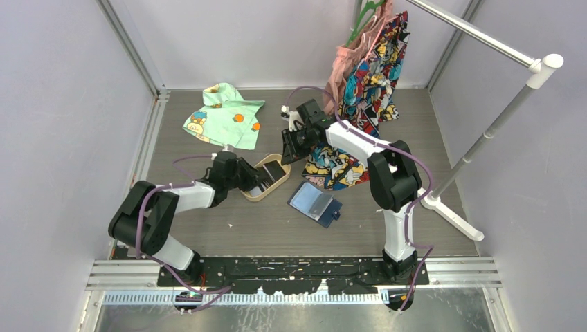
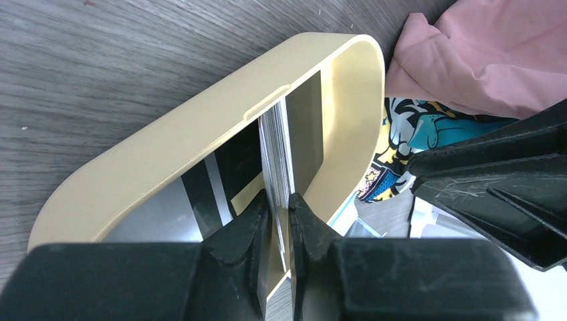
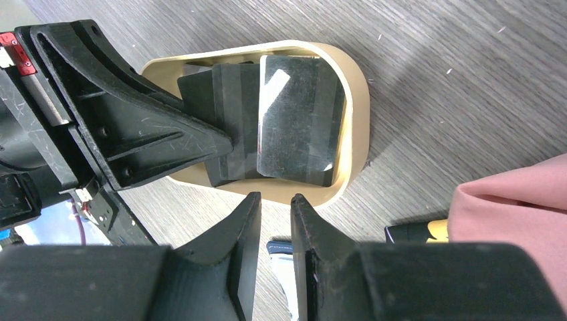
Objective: Put the credit cards into the card holder
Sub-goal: Pick up the credit card from the storage box.
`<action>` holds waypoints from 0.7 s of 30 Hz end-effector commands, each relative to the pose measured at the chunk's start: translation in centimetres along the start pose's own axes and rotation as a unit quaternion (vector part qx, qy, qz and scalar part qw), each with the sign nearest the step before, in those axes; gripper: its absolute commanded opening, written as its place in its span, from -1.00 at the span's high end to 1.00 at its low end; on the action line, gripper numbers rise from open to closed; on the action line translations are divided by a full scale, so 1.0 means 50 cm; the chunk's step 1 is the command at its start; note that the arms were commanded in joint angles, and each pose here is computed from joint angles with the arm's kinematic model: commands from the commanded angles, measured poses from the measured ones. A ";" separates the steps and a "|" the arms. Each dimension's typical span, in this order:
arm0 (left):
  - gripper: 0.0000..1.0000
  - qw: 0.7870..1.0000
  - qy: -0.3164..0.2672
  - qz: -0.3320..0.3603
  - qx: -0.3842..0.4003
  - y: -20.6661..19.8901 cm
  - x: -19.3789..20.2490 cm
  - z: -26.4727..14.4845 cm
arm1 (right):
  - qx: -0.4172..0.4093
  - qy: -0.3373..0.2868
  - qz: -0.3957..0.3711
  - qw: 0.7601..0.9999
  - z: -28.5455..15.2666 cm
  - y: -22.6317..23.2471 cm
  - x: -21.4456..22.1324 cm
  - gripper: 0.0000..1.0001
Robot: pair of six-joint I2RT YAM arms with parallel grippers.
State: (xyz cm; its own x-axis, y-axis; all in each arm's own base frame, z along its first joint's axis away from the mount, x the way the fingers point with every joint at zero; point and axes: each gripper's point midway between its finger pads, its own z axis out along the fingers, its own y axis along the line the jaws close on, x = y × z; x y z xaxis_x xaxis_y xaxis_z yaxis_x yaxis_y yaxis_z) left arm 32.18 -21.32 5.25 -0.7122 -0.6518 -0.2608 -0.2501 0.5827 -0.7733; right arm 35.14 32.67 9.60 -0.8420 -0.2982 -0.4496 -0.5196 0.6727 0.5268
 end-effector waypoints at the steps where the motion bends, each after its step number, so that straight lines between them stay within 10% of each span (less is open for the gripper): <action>1: 0.69 1.000 -0.022 0.002 0.017 -0.025 -0.021 -0.017 | -0.019 -0.041 -0.030 0.999 -0.050 0.049 -0.041 0.42; 21: 0.96 0.999 -0.020 0.019 -0.019 -0.007 -0.019 -0.048 | -0.026 -0.042 -0.035 0.998 -0.056 0.057 -0.040 0.42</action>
State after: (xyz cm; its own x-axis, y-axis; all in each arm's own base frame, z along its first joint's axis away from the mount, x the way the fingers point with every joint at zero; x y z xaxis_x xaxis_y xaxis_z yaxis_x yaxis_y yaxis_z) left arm 31.17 -20.30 5.75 -0.7041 -0.6548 -0.2749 -0.2712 0.6057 -0.7481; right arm 34.98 32.66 10.22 -0.8373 -0.2964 -0.4594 -0.5259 0.6660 0.5290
